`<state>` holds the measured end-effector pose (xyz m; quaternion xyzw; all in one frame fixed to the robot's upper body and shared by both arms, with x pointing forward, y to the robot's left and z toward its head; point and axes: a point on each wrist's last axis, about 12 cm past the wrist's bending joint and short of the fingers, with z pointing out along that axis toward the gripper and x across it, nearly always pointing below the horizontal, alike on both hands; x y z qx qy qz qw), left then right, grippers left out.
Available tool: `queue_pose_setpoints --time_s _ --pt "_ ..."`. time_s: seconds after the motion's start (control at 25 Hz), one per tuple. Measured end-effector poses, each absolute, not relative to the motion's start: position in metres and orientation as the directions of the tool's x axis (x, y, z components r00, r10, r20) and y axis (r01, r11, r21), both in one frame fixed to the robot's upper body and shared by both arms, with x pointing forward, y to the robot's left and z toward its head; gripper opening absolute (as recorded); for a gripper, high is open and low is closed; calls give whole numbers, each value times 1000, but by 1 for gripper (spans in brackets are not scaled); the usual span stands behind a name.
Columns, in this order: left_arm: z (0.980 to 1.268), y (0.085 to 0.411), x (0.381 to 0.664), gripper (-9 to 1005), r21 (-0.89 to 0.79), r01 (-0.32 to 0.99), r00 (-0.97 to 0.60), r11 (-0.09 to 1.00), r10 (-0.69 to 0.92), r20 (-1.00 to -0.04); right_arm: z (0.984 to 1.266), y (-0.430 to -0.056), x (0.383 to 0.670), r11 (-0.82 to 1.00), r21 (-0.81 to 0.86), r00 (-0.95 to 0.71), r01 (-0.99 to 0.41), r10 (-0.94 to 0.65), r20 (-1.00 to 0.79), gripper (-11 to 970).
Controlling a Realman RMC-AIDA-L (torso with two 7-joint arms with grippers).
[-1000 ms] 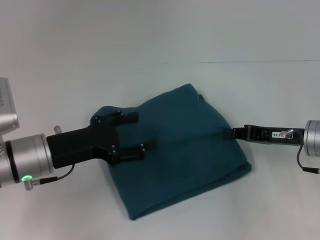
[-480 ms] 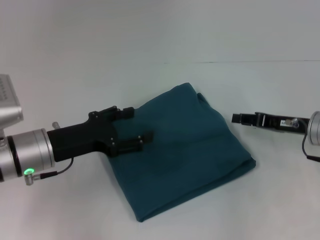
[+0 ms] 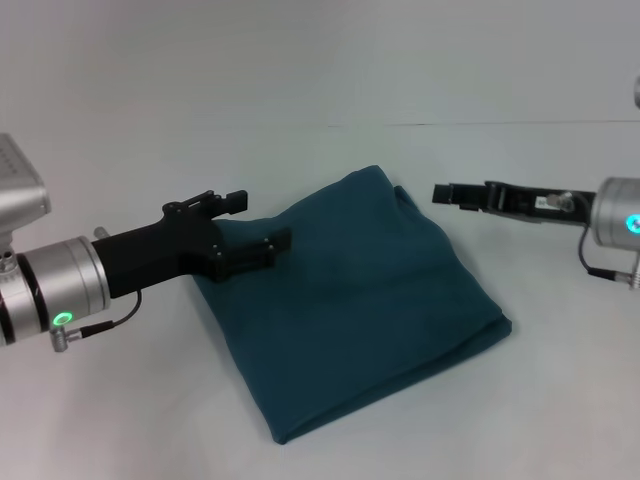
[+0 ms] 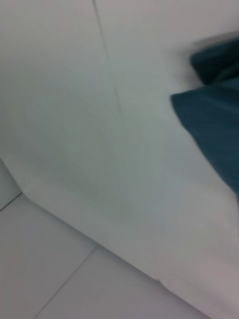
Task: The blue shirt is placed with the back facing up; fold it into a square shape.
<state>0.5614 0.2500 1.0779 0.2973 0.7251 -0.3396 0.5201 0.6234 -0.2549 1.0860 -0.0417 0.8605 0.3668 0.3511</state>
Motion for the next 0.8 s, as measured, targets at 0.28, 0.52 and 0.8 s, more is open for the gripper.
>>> queue_pose_setpoints --time_s 0.28,0.52,0.8 --pt "1077 252 560 874 -187 778 -285 600 73 -956 1077 -229 638 776 565 -737 -279 204 -644 607" --pt "1076 255 559 872 -185 775 -287 605 75 -955 1070 -214 638 778 574 -759 -257 206 -618 606" --pt "1074 257 558 871 -188 768 -294 612 77 -953 1064 -207 637 779 584 -770 -230 222 -599 606"
